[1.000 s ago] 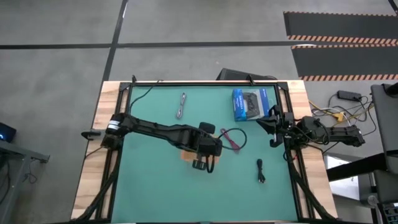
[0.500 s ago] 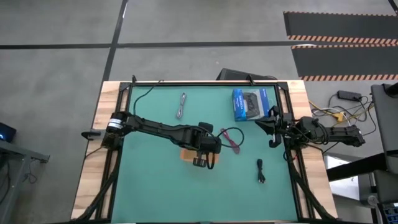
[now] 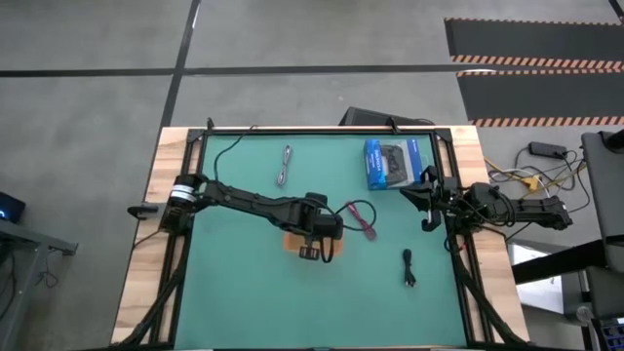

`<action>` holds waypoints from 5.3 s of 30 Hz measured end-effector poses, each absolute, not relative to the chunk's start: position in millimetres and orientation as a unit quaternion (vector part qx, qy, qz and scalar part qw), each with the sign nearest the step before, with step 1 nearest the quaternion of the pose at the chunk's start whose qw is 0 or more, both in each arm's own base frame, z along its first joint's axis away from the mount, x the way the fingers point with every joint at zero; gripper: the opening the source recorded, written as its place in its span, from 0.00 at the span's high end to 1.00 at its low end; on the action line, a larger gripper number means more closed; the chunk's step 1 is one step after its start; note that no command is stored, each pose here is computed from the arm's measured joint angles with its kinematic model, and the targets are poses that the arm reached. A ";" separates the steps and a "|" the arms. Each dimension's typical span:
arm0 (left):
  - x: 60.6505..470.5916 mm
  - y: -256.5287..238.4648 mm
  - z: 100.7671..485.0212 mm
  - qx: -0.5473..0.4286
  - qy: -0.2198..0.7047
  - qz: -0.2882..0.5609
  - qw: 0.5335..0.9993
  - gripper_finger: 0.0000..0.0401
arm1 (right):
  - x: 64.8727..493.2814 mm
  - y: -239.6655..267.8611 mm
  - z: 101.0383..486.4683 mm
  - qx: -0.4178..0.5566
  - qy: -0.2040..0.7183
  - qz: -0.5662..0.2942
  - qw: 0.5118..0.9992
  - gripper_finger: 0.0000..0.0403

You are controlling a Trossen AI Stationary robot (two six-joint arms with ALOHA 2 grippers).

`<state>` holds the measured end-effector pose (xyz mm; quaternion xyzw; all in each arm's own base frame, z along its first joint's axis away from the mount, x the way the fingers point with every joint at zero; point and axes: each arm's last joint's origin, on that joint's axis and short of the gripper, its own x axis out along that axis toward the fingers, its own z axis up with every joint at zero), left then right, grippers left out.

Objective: Pick and place USB-C Cables
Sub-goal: Put the white charger cable into the orange bin, then put the black white charger cable into the orange bin

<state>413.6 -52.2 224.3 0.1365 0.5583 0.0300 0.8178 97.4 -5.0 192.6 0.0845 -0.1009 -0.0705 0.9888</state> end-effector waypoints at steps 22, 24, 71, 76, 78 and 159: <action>414.9 -43.9 212.3 0.070 0.547 0.066 0.831 0.97 | 97.6 -5.0 191.6 0.082 -0.095 -0.071 0.989 0.98; 414.7 -43.5 210.8 0.070 0.547 0.066 0.831 0.97 | 97.7 -5.1 190.6 0.082 -0.090 -0.072 0.990 0.98; 406.4 -40.7 178.8 0.071 0.551 0.071 0.828 0.95 | 98.2 -5.3 187.6 0.083 -0.075 -0.077 0.991 0.98; 406.6 -40.7 178.8 0.071 0.550 0.072 0.829 0.95 | 98.2 -5.3 187.6 0.083 -0.075 -0.077 0.991 0.98; 407.0 -40.8 178.4 0.070 0.548 0.072 0.831 0.95 | 98.2 -5.3 187.6 0.083 -0.075 -0.077 0.991 0.98; 336.3 -28.2 290.6 0.082 0.418 0.097 0.899 0.51 | 98.4 -5.3 185.4 0.096 -0.065 -0.077 0.990 0.98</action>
